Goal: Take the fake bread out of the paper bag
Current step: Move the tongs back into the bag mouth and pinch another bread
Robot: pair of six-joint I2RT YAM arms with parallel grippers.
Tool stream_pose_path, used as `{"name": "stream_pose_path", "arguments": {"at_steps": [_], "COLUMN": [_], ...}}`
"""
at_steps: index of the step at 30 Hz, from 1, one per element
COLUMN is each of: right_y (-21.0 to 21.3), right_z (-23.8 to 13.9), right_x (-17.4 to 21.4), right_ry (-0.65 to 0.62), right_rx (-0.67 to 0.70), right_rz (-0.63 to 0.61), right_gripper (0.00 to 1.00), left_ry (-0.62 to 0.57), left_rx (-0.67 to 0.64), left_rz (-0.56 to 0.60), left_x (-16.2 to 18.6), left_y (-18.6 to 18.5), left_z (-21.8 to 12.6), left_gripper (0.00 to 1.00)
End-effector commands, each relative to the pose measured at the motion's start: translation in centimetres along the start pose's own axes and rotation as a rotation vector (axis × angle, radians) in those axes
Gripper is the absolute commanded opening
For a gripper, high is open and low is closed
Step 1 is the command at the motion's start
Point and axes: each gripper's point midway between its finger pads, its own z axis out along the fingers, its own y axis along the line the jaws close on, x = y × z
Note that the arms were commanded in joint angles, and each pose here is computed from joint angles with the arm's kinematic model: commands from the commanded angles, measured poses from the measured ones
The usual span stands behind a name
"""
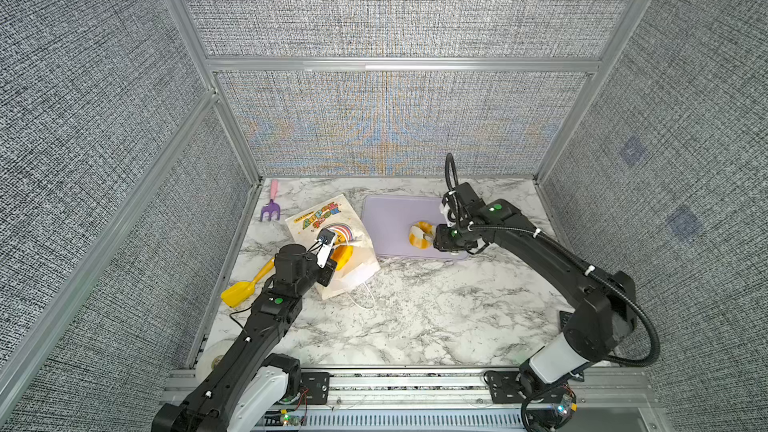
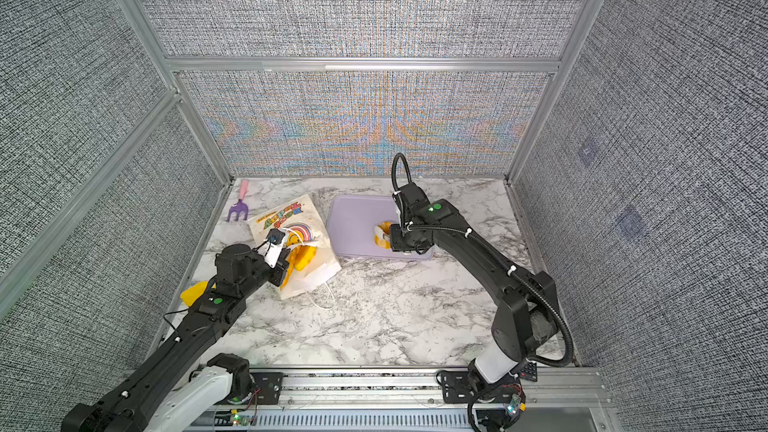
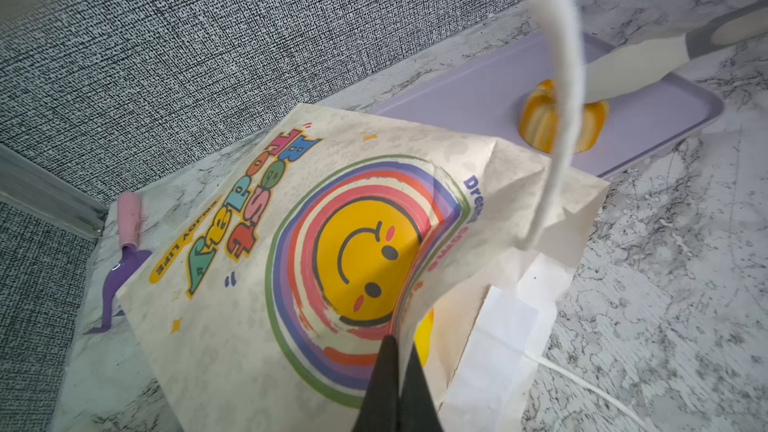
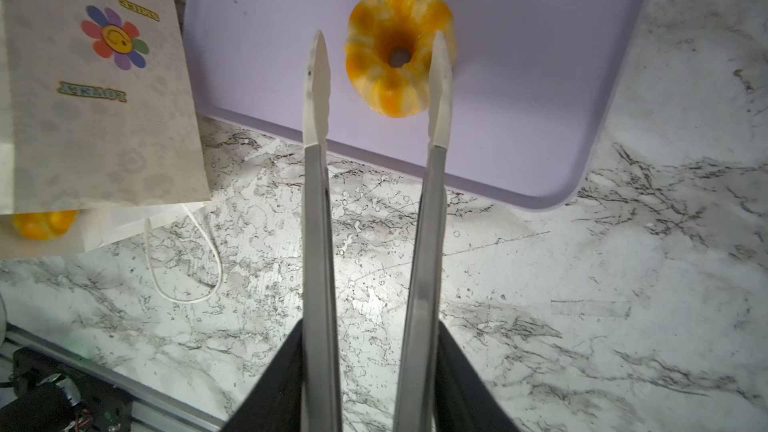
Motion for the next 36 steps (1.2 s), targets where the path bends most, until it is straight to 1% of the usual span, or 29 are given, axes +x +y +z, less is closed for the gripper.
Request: {"name": "stream_pose_path", "arguments": {"at_steps": [1,7,9,11,15,18,20,23,26,28,29,32,36], "right_y": [1.2,2.1,3.3,5.4,10.4,14.0,16.0,18.3,19.3,19.6,19.8,19.9,19.3], "right_z": [-1.6,-4.5,-5.6,-5.9,-5.2,-4.5,-3.8,-2.3,0.0,1.3,1.8,3.3,5.2], "right_x": [-0.3,2.9,4.2,5.7,8.6,9.4,9.1,8.1,6.8,6.1,5.8,4.9,4.5], "right_ry": [-0.06,-0.1,-0.116,-0.107,-0.064,-0.038,-0.037,-0.047,-0.065,-0.083,-0.087,-0.115,-0.129], "right_rx": [-0.08,-0.217,-0.296,-0.382,-0.545,-0.635,-0.672,-0.707,-0.679,-0.639,-0.631,-0.612,-0.549], "right_rz": [0.044,0.121,0.148,0.157,0.15,0.143,0.132,0.143,0.192,0.212,0.25,0.305,0.341], "right_gripper": [0.42,0.41,0.41,0.41,0.41,0.41,0.41,0.41,0.41,0.4,0.4,0.41,0.4], "left_ry": [-0.025,-0.033,-0.03,-0.026,-0.023,-0.027,-0.027,-0.029,-0.032,-0.035,-0.033,-0.033,-0.031], "left_rx": [0.006,0.019,0.024,0.028,0.028,0.029,0.031,0.025,0.006,-0.005,-0.013,-0.033,-0.039], "left_rz": [0.005,0.012,0.015,0.018,0.021,0.032,0.039,0.063,0.093,0.114,0.126,0.157,0.17], "left_x": [-0.7,-0.7,-0.6,-0.6,-0.4,-0.4,-0.3,-0.3,-0.4,-0.5,-0.5,-0.5,-0.4], "left_y": [-0.1,-0.3,-0.4,-0.5,-0.5,-0.5,-0.6,-0.5,-0.2,-0.1,0.1,0.4,0.4], "left_z": [-0.1,-0.2,-0.1,-0.1,-0.1,-0.2,-0.2,-0.2,-0.4,-0.5,-0.6,-0.8,-0.8], "left_gripper": [0.0,0.0,0.0,0.0,0.0,0.0,0.0,0.0,0.0,0.0,0.0,0.0,0.0]}}
